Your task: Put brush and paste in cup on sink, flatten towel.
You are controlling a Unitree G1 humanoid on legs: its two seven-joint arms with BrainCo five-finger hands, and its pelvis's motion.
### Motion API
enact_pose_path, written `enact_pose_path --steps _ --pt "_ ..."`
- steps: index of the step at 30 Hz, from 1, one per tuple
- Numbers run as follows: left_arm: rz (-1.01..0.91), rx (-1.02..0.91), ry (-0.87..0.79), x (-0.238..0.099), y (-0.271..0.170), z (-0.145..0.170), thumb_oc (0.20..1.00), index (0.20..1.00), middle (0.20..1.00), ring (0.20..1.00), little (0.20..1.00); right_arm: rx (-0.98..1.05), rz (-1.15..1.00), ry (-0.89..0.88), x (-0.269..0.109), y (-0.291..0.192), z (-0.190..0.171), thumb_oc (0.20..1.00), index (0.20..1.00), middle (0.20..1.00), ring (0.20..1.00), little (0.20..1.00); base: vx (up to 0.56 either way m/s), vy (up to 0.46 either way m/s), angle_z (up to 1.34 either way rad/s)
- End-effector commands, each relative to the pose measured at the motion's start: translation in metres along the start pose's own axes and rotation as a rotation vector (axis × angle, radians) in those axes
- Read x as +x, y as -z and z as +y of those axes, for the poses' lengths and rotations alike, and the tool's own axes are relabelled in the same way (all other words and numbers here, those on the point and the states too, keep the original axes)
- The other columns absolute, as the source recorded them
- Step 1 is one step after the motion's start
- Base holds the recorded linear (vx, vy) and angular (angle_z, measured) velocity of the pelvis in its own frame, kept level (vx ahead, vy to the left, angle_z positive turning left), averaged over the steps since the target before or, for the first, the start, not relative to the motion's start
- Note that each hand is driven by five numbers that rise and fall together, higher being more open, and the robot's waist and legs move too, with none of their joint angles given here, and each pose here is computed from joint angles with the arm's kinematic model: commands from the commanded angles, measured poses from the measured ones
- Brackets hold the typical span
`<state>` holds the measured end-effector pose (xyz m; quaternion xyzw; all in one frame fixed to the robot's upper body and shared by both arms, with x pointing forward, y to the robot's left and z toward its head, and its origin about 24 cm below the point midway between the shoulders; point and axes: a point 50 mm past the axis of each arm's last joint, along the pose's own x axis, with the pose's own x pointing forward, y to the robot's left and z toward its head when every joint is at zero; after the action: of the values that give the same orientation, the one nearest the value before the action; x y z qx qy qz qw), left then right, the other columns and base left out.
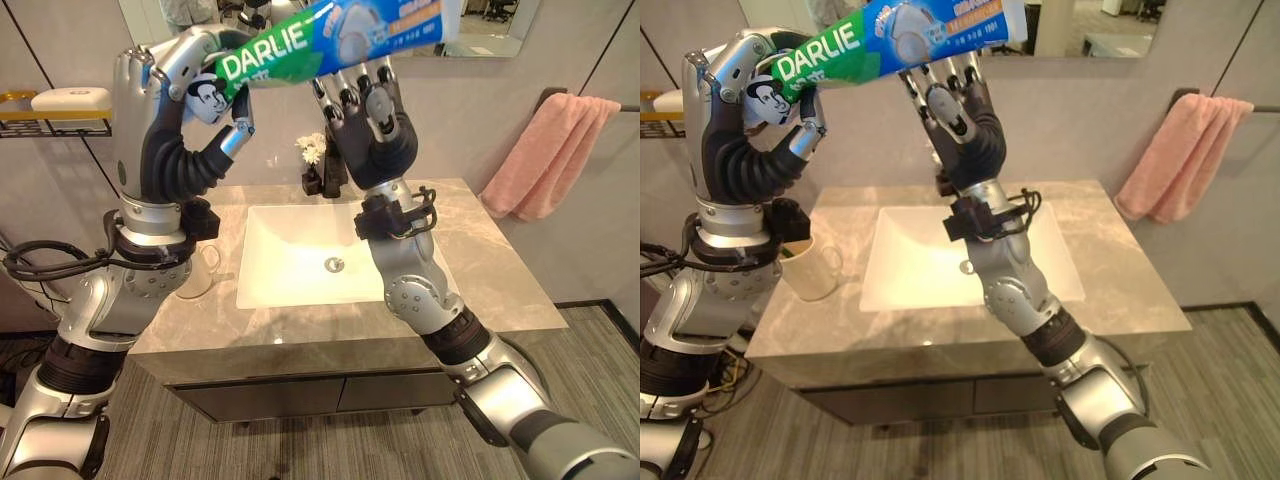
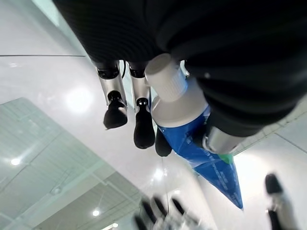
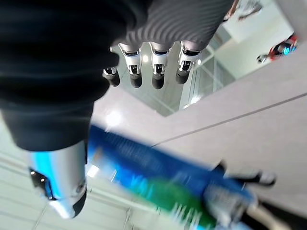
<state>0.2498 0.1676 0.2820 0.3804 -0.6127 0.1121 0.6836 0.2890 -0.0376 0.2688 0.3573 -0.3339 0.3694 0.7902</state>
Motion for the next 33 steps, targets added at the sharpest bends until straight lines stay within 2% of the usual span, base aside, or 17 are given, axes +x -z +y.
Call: enact_pose_path --steps 1,8,14,16,19,20,24,25,33 --pt "0.030 -0.034 -0.021 0.003 0.008 0.007 0.200 0.200 0.200 0.200 0.200 -0.008 -0.147 -0.163 0.027 -0.025 0.032 1.000 1.000 1.000 1.000 1.000 0.00 0.000 0.00" --pt "0.141 -0.127 -0.011 -0.019 0.014 0.003 0.200 0.200 0.200 0.200 0.200 0.072 -0.176 -0.192 0.032 -0.022 0.049 1.000 1.000 1.000 1.000 1.000 0.00 0.000 0.00" --pt "0.246 -0.224 -0.024 -0.038 0.015 -0.004 0.200 0.200 0.200 0.200 0.200 0.147 -0.110 -0.121 0.023 0.002 0.041 1.000 1.000 1.000 1.000 1.000 0.00 0.000 0.00" --pt "0.266 -0.245 -0.020 -0.042 0.014 -0.008 0.200 0.200 0.200 0.200 0.200 0.160 -0.062 -0.085 0.016 0.014 0.035 0.900 0.900 0.900 0.900 0.900 0.00 0.000 0.00" --pt "0.266 -0.248 -0.022 -0.042 0.014 -0.009 0.200 0.200 0.200 0.200 0.200 0.165 -0.048 -0.075 0.013 0.018 0.033 0.878 0.878 0.878 0.878 0.878 0.00 0.000 0.00" --pt "0.271 -0.253 -0.022 -0.043 0.013 -0.011 0.200 0.200 0.200 0.200 0.200 0.165 -0.032 -0.064 0.010 0.021 0.031 0.918 0.918 0.918 0.918 0.918 0.00 0.000 0.00" --pt "0.276 -0.250 -0.028 -0.042 0.013 -0.012 0.200 0.200 0.200 0.200 0.200 0.159 -0.017 -0.063 0.007 0.023 0.030 0.956 0.956 0.956 0.956 0.956 0.00 0.000 0.00" --pt "0.276 -0.249 -0.029 -0.042 0.014 -0.012 0.200 0.200 0.200 0.200 0.200 0.159 -0.014 -0.065 0.006 0.024 0.031 1.000 1.000 1.000 1.000 1.000 0.00 0.000 0.00" --pt "0.277 -0.251 -0.031 -0.041 0.014 -0.013 0.200 0.200 0.200 0.200 0.200 0.158 -0.009 -0.065 0.005 0.024 0.031 1.000 1.000 1.000 1.000 1.000 0.00 0.000 0.00"
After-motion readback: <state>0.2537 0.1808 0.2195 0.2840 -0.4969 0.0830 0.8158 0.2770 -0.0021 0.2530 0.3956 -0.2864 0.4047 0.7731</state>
